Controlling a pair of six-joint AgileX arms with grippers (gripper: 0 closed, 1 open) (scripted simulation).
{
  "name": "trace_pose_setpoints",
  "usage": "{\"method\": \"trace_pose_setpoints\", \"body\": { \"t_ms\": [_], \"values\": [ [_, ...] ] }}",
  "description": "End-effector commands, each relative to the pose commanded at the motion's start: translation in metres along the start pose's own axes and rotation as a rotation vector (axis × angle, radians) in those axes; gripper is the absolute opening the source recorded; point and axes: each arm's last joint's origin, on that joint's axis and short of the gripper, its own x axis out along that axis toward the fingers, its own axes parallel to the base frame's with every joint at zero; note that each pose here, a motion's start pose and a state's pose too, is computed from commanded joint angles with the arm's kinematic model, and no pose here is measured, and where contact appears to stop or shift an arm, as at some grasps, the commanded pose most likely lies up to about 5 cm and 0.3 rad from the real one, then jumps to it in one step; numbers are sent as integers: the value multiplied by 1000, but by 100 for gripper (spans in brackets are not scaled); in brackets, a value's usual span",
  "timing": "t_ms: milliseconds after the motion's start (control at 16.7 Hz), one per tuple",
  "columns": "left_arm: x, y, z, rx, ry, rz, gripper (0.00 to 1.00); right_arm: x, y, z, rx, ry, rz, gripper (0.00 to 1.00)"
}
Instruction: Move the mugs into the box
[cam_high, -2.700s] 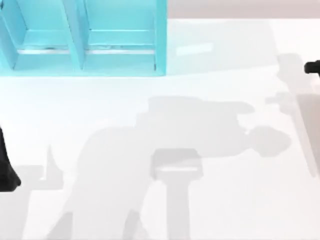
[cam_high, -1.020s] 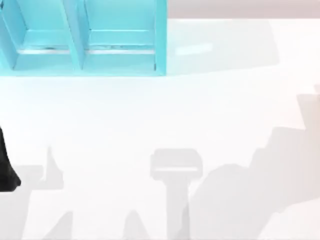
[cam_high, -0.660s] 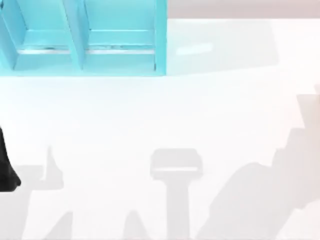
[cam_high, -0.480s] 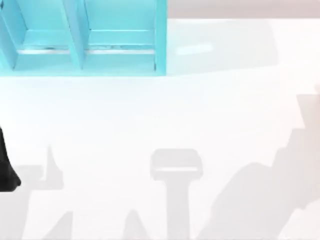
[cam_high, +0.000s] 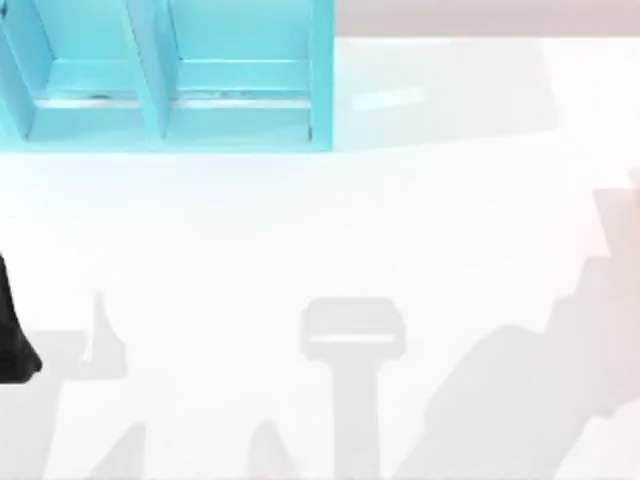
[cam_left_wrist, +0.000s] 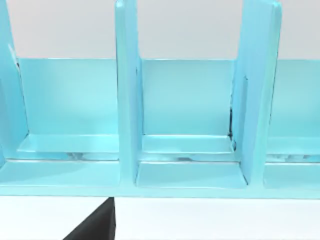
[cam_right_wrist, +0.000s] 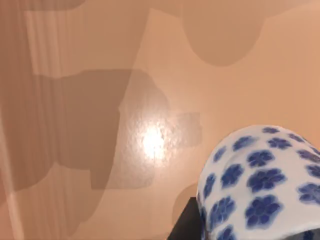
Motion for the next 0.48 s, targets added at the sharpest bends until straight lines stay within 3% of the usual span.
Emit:
{"method": "trace_pose_setpoints", "body": {
  "t_ms": [360,480],
  "values": [
    [0,0,0,0,0,0,100,0,0,0,0,0,0,98],
    [0,0,0,0,0,0,100,0,0,0,0,0,0,100]
  ]
}}
